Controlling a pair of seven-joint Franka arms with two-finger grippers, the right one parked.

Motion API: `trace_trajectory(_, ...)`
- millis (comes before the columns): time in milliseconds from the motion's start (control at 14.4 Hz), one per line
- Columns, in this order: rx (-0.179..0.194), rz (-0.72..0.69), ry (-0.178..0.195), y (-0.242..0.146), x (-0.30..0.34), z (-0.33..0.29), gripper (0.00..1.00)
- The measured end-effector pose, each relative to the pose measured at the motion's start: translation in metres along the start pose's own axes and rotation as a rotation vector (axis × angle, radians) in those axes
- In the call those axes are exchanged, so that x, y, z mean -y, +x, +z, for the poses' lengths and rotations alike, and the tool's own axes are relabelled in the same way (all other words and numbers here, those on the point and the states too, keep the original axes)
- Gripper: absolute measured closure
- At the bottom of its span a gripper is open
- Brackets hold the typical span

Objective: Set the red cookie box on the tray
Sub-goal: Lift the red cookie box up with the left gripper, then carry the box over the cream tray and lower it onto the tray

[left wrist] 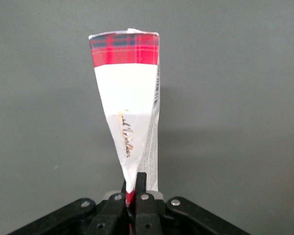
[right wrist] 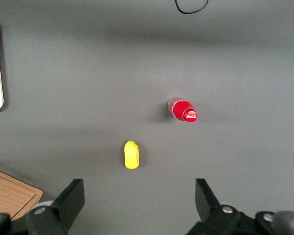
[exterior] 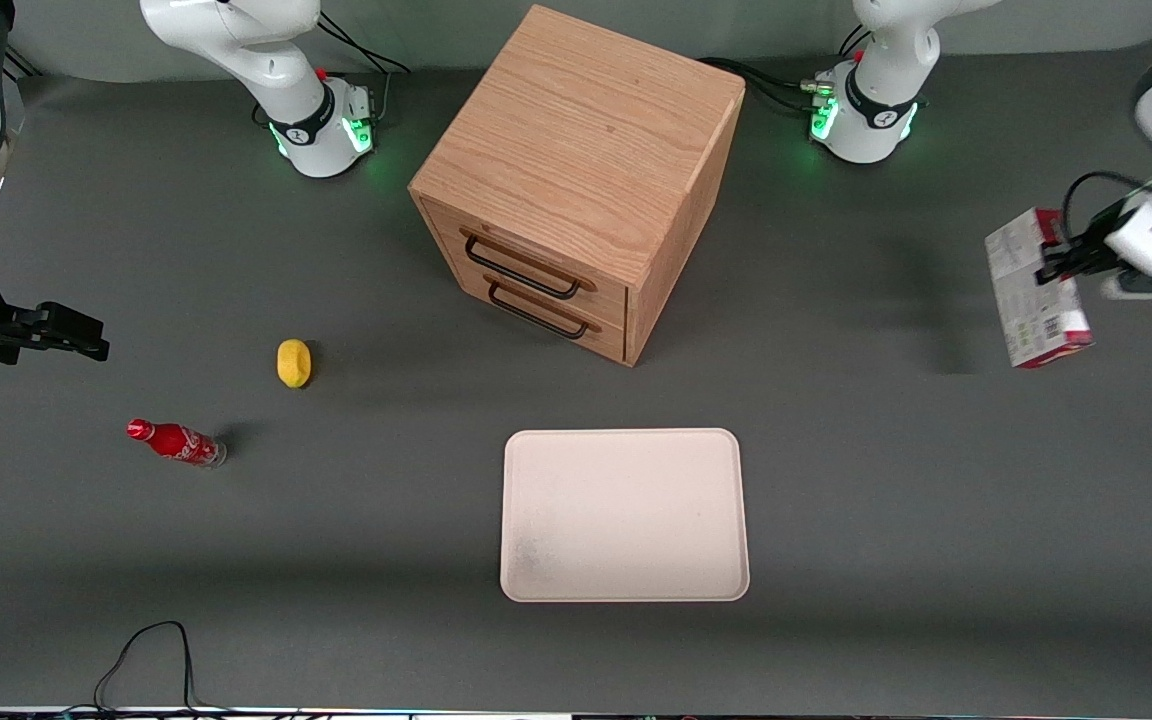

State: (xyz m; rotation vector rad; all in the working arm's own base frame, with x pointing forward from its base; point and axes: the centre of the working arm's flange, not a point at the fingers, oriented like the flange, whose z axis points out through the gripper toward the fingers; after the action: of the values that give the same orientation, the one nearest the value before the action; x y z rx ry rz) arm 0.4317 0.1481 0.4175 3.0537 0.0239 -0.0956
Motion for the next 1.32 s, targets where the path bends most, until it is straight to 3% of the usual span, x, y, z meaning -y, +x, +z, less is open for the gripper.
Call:
trace_trajectory(279,0.028,-0.021,0.069,-0.002,-0.001,-0.110,0.97)
trace_trajectory(488,0.017,-0.019,0.108,-0.004,-0.004,-0.159,0.97)
trace_trajectory(836,-0.027,0.005,0.134,0.004,-0.017,-0.188,0.97)
trace_trajectory(975,-0.051,0.040,0.155,0.025,-0.046,-0.202,0.97)
trace_trajectory(1114,-0.048,0.053,0.162,0.056,-0.089,-0.209,0.97)
trace_trajectory(1323,-0.027,0.029,0.138,0.107,-0.164,-0.211,0.97)
